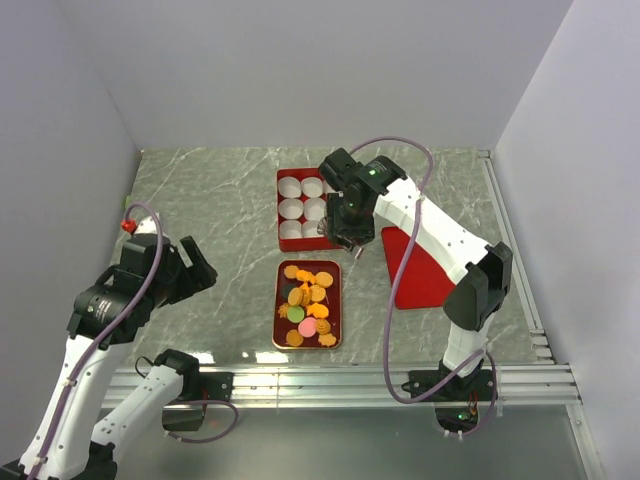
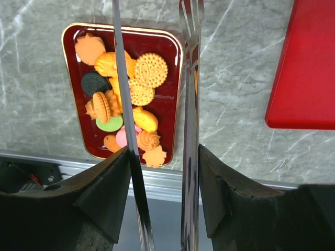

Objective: Pack the cookies

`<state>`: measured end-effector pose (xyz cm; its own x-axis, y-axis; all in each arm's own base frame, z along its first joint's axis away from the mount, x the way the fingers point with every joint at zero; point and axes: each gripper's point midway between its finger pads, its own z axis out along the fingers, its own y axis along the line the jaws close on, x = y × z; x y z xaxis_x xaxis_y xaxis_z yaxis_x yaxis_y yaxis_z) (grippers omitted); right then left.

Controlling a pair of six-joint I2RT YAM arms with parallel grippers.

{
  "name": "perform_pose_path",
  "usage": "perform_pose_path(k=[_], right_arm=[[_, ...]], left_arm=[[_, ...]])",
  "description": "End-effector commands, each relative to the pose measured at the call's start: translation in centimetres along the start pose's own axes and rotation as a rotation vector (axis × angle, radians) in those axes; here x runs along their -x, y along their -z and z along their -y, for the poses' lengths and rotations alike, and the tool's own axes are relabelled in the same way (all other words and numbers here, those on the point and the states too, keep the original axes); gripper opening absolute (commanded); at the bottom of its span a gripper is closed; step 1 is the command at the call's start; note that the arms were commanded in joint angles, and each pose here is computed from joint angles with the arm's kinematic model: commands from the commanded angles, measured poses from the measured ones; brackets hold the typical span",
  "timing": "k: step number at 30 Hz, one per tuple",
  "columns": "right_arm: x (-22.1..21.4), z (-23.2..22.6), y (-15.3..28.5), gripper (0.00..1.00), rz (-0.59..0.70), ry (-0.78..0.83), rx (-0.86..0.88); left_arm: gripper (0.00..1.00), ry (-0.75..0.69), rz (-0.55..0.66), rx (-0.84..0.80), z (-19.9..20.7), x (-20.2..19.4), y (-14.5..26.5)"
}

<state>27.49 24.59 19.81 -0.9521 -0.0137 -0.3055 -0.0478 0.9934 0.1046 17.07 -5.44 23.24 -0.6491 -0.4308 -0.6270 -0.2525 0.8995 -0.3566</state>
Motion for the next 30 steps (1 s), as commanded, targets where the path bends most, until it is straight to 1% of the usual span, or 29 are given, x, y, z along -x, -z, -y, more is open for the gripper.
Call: perform_pose_path(k=[1,7,10,11,14,18,19,21,22,30], right_arm=[[1.5,0.3,0.7,0.59,0.055,-0.002,-0.009],[1.1,1.4,1.9,0.59,0.075,-0.015,-0.029],[-0.1,2.1,2.5,0.59,0.076,-0.033,-0.02],[-0.4,2.2,3.4,0.59,0.094,-0.047,0.0],[-2.1,1.8,4.1,0.6,0.094,-0.04,0.021],[-5.2,0.2,4.7,0.59,0.075,0.023,0.011],[-6.4,-0.9,4.9,0.59,0.068,0.062,0.021],[-7.4,-1.8,4.9,0.59,0.058,0.059,0.031],[-8.4,-2.5,4.9,0.59,0.047,0.082,0.046],[-10.9,-5.6,4.1,0.55,-0.002,0.109,0.093]], left_arm=[[0.83,-0.006,0.06,-0.023,0.4,1.3,0.8],[0.83,-0.005,0.064,-0.026,0.2,1.1,1.1],[0.84,-0.005,0.061,-0.029,0.2,1.0,1.2],[0.84,-0.005,0.061,-0.029,0.2,1.0,1.2],[0.83,-0.007,0.051,-0.029,0.2,0.8,1.0],[0.83,-0.007,0.045,-0.034,0.4,0.8,0.6],[0.83,-0.006,0.039,-0.035,0.5,0.7,0.5],[0.83,-0.002,0.036,-0.037,0.6,0.6,0.3],[0.83,0.001,0.034,-0.042,0.7,0.6,0.3],[0.82,0.016,0.025,-0.053,0.9,0.4,0.2]])
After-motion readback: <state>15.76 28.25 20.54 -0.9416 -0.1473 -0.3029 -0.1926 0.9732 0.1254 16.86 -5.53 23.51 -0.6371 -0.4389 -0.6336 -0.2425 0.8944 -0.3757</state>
